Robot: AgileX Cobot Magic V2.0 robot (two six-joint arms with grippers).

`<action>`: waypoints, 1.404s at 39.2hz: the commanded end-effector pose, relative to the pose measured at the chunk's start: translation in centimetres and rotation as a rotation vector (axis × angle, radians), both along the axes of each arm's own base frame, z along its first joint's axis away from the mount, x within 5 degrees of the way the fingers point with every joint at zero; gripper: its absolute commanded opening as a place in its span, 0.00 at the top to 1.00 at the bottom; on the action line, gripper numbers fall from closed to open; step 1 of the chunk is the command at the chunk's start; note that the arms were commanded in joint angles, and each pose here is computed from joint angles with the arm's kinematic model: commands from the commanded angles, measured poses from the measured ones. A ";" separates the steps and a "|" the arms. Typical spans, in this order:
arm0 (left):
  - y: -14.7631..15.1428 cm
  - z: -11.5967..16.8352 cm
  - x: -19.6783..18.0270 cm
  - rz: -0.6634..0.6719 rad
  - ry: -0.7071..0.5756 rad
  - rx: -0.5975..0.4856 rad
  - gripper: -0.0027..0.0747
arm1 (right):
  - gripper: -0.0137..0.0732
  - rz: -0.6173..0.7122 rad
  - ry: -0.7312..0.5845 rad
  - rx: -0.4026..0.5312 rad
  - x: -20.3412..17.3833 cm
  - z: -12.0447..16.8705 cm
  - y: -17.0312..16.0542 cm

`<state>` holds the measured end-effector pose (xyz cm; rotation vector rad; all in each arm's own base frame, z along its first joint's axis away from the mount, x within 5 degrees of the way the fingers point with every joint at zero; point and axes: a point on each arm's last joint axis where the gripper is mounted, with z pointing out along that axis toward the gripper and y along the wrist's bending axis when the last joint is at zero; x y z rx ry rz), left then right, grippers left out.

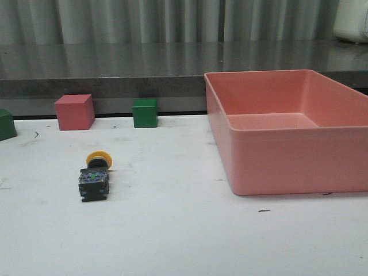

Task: Place and stand button with both arms
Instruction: 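Raise the right gripper away from the button and withdraw, then move the left gripper down over the lying button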

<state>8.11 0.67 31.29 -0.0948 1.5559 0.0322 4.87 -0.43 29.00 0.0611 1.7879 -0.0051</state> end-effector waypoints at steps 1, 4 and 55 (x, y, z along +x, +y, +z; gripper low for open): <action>-0.1 1.5 0.1 -0.013 -0.089 0.001 0.07 | 0.92 0.000 -0.095 -0.025 0.1 1.5 0.0; -0.1 1.6 0.1 -0.015 -0.103 -0.001 0.07 | 0.92 0.000 -0.095 -0.025 0.1 1.5 0.0; -11.6 -1.1 20.8 -0.378 0.989 -0.031 0.07 | 0.92 0.000 -0.094 -0.025 0.1 1.5 0.0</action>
